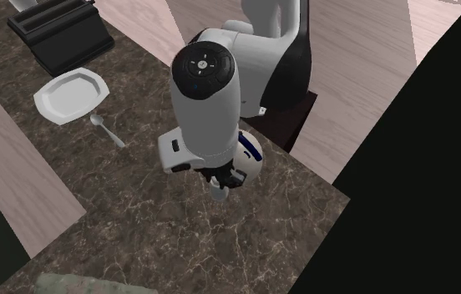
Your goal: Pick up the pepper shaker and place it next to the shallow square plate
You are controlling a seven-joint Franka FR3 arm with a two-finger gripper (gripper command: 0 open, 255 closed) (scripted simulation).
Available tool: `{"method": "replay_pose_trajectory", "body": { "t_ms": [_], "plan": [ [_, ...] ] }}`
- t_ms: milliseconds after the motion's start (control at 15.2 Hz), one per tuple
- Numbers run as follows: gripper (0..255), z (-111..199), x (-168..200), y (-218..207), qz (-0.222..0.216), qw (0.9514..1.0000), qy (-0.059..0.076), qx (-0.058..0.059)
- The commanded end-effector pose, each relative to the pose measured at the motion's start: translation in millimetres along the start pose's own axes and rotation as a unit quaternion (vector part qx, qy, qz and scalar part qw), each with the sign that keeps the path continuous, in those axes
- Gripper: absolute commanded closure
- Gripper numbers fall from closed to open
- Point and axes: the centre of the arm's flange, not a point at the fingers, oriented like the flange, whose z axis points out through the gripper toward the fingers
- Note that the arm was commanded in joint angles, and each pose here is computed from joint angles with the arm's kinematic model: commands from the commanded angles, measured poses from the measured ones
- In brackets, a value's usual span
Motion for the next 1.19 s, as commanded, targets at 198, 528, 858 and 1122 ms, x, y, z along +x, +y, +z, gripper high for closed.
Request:
{"method": "replay_pose_trajectory", "body": {
  "t_ms": [198, 528, 858, 1122],
  "plan": [
    [255, -26.4, 0.1, -0.2, 0.000, 1.0000, 0.000, 0.000],
    [255, -43.2, -6.1, 11.5, 0.000, 1.0000, 0.000, 0.000],
    [255, -43.2, -38.0, 69.3, 0.000, 1.0000, 0.000, 0.000],
    [255, -43.2, -63.5, 115.5, 0.000, 1.0000, 0.000, 0.000]
  ]
}}
